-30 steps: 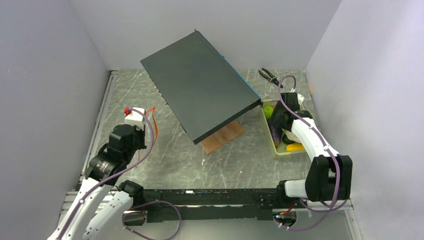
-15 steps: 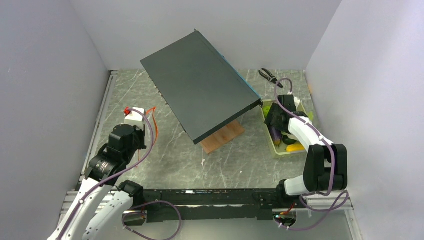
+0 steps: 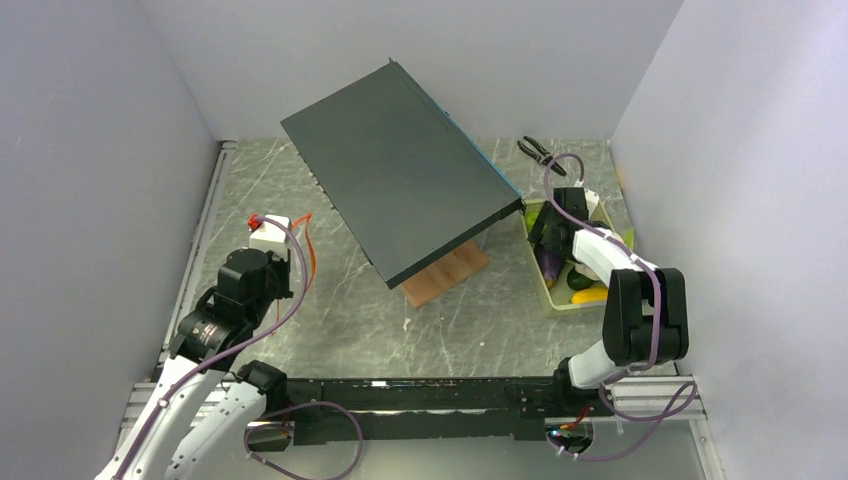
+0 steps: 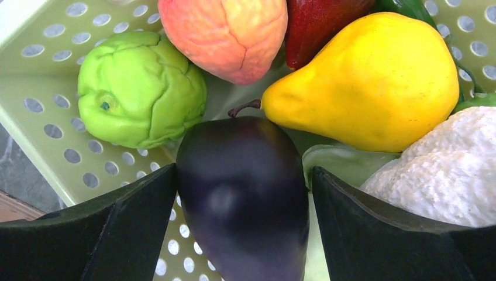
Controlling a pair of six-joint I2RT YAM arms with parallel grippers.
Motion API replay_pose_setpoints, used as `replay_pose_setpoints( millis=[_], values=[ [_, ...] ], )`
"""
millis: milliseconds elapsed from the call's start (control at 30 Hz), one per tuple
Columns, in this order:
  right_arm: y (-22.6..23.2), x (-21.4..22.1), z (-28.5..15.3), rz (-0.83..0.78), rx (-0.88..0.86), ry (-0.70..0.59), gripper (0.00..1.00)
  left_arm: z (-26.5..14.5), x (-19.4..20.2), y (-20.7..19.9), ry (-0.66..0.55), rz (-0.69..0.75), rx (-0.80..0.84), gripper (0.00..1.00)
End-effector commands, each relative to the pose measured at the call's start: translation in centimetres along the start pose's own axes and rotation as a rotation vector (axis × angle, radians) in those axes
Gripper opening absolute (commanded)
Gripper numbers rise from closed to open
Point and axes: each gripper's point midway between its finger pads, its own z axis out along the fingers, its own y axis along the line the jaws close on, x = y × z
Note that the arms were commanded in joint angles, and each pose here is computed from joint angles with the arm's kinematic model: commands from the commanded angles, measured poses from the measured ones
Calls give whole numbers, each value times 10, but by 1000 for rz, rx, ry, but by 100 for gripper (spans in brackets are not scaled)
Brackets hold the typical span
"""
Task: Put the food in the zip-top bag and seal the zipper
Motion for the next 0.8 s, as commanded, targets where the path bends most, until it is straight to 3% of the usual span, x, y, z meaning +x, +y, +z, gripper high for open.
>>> replay_pose_setpoints(
  millis=[0, 267, 467, 767],
  values=[
    [-9, 51, 6, -55, 7, 175, 89, 3, -8, -3, -36, -14, 11, 0],
    [-11, 8, -53, 2, -17, 39, 94, 3, -7, -2, -29, -13, 7, 0],
    [-23, 15, -72, 40, 0, 21, 97, 3, -8, -4, -37, -14, 16, 0],
    [-25, 20, -89, 81, -53, -31, 75, 3, -8, -5, -33, -13, 21, 0]
  ],
)
